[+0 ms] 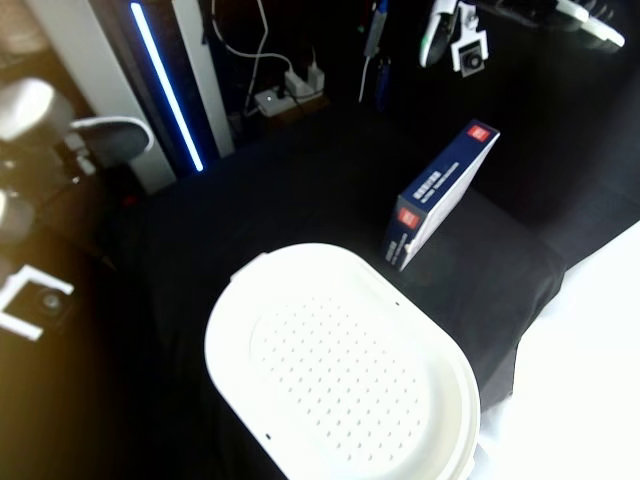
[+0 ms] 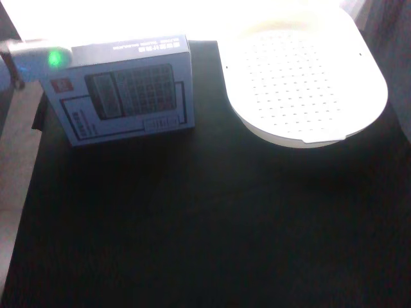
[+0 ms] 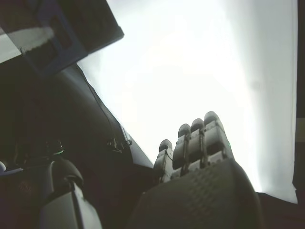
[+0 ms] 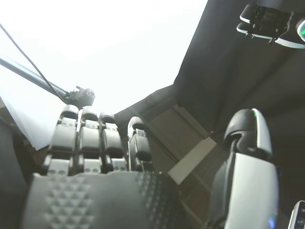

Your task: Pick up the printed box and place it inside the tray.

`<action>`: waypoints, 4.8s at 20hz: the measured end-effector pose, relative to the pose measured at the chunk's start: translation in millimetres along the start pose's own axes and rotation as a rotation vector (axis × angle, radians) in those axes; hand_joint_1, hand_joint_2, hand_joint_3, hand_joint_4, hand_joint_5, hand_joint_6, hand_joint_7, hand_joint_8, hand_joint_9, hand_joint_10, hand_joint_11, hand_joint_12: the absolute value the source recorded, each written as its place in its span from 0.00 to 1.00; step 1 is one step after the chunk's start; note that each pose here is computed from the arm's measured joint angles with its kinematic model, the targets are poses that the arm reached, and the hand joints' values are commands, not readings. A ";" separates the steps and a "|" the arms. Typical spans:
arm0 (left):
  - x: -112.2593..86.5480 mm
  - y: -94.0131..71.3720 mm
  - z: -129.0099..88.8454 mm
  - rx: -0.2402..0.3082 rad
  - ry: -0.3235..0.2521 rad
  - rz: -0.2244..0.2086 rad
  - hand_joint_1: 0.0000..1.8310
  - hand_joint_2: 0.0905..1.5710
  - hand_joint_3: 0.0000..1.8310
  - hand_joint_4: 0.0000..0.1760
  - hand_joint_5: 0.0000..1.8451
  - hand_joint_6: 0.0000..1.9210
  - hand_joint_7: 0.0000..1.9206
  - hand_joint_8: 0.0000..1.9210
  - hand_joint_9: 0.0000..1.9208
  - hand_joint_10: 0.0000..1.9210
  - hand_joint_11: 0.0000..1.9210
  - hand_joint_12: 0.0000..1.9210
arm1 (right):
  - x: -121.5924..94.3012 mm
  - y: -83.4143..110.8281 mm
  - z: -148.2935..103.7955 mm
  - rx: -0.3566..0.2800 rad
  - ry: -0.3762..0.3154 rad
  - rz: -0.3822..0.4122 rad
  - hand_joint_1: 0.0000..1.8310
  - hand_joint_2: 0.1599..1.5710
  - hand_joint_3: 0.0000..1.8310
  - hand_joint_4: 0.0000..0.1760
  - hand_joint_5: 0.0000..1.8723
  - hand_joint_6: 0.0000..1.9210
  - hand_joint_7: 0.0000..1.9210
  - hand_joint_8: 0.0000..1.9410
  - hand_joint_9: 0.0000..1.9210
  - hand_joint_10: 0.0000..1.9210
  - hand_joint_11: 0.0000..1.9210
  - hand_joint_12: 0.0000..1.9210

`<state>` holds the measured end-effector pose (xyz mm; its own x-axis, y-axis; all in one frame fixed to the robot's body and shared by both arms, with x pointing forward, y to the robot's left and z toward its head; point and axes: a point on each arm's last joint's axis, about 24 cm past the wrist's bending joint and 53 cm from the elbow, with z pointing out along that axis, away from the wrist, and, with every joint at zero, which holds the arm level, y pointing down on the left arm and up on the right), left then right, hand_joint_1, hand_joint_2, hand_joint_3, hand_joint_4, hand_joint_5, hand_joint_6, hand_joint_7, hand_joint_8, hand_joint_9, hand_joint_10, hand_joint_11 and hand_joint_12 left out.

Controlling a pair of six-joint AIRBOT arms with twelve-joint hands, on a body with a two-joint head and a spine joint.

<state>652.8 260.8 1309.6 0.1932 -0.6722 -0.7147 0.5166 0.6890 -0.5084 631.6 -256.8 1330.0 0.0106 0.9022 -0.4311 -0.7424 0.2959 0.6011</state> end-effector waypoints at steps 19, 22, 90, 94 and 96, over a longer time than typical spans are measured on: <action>28.0 25.7 37.1 -0.077 0.158 0.022 0.31 0.54 0.00 0.00 0.00 0.00 0.03 0.00 0.02 0.00 0.00 0.06 | 15.7 5.4 -0.9 -0.026 0.051 0.008 0.34 0.24 0.31 0.00 0.08 0.01 0.04 0.00 0.00 0.00 0.01 0.00; 47.1 15.9 50.5 -0.052 0.242 0.053 0.26 0.48 0.00 0.00 0.00 0.00 0.03 0.00 0.02 0.00 0.01 0.01 | 15.5 5.1 -0.9 -0.024 0.049 0.010 0.34 0.25 0.30 0.00 0.09 0.01 0.05 0.01 0.00 0.00 0.00 0.00; 105.0 -112.1 101.7 0.289 0.206 -0.206 0.71 0.62 0.00 0.00 0.66 0.19 0.66 0.38 0.67 0.45 0.60 0.73 | 125.9 -57.0 48.7 0.098 0.097 0.300 0.42 0.28 0.00 1.00 0.00 0.00 0.01 0.00 0.00 0.00 0.00 0.18; 106.9 -116.3 101.5 0.303 0.200 -0.232 0.71 0.62 0.00 0.00 0.68 0.15 0.67 0.36 0.70 0.44 0.64 0.69 | 128.5 -55.0 52.7 0.091 0.084 0.316 0.39 0.30 0.00 1.00 0.02 0.00 0.04 0.00 0.02 0.00 0.00 0.30; 106.8 -118.0 102.0 0.307 0.194 -0.241 0.71 0.62 0.00 0.00 0.69 0.14 0.68 0.34 0.71 0.42 0.64 0.69 | 133.1 -54.2 52.7 0.089 0.086 0.325 0.39 0.31 0.00 0.92 0.03 0.01 0.04 0.00 0.03 0.00 0.00 0.31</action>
<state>697.6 80.1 1342.3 -0.1086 -0.7204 -0.6850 0.7575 0.3863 -0.5263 708.5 -136.2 1275.5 -0.2756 0.9254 -0.2601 -0.6363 0.0272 0.7710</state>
